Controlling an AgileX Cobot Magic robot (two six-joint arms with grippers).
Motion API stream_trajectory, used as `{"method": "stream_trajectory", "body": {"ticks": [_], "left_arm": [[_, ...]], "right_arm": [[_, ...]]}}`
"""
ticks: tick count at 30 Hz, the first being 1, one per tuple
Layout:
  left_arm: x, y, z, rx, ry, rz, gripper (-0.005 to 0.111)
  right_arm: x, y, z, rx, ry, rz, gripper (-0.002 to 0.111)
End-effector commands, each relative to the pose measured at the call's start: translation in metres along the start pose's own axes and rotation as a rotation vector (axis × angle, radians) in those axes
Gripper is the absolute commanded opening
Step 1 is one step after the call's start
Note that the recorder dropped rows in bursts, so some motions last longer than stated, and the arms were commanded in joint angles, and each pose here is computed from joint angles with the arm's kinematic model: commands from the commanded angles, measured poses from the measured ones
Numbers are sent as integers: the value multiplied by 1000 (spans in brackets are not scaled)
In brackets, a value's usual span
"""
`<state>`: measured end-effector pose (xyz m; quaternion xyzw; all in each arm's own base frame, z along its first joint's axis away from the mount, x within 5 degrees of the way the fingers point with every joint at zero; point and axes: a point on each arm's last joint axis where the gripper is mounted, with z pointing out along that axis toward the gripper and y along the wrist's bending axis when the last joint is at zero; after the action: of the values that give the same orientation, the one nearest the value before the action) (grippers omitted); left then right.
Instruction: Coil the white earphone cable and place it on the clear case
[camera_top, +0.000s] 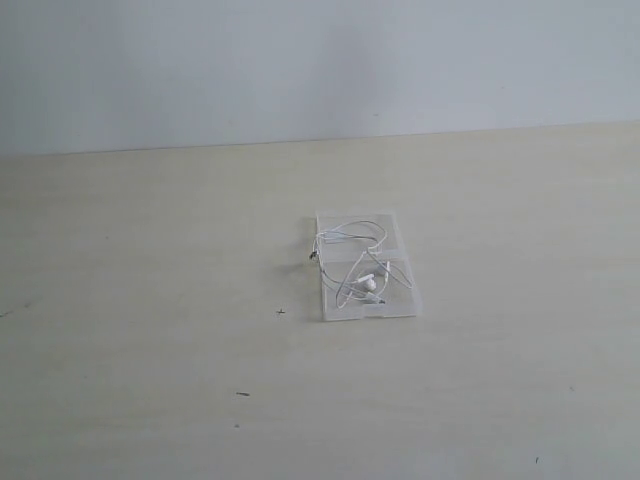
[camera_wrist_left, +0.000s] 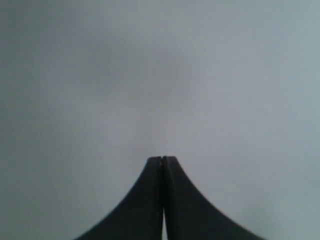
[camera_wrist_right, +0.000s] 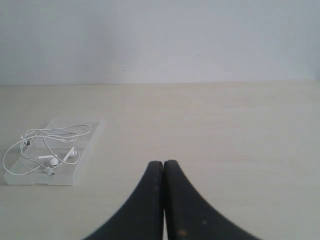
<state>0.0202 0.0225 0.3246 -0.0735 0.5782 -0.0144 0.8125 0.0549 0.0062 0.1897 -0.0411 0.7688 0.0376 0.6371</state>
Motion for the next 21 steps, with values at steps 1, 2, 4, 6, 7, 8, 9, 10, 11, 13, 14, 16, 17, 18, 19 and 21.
{"method": "stream_trajectory", "body": {"ticks": [1, 2, 4, 6, 7, 8, 9, 10, 11, 13, 14, 16, 17, 18, 19, 21], "left_arm": [[19, 6, -3, -14, 233, 493, 0], [30, 1, -6, 98, 343, 617, 0], [41, -10, -11, 264, 419, 628, 0], [45, -19, -13, 349, 419, 527, 0], [49, -22, -13, 369, 422, 477, 0], [56, -24, -13, 384, 431, 433, 0], [64, -25, -12, 391, 429, 397, 0], [68, -26, -11, 392, 424, 378, 0], [74, -26, -10, 391, 414, 355, 0], [90, -26, -8, 369, 367, 304, 0], [96, -25, -8, 355, 356, 286, 0], [107, -23, -8, 319, 358, 231, 0], [113, -22, -8, 289, 367, 193, 0], [118, -20, -8, 259, 382, 160, 0], [121, -19, -9, 238, 394, 143, 0], [129, -16, -10, 194, 418, 103, 0]], "right_arm": [[1, 0, 0, 7, -8, -12, 0], [1, 0, 0, 7, -8, -12, 0], [1, 0, 0, 7, -8, -12, 0], [1, 0, 0, 7, -8, -12, 0], [1, 0, 0, 7, -8, -12, 0], [1, 0, 0, 7, -8, -12, 0], [1, 0, 0, 7, -8, -12, 0], [1, 0, 0, 7, -8, -12, 0], [1, 0, 0, 7, -8, -12, 0], [1, 0, 0, 7, -8, -12, 0], [1, 0, 0, 7, -8, -12, 0], [1, 0, 0, 7, -8, -12, 0], [1, 0, 0, 7, -8, -12, 0], [1, 0, 0, 7, -8, -12, 0], [1, 0, 0, 7, -8, -12, 0], [1, 0, 0, 7, -8, -12, 0]]}}
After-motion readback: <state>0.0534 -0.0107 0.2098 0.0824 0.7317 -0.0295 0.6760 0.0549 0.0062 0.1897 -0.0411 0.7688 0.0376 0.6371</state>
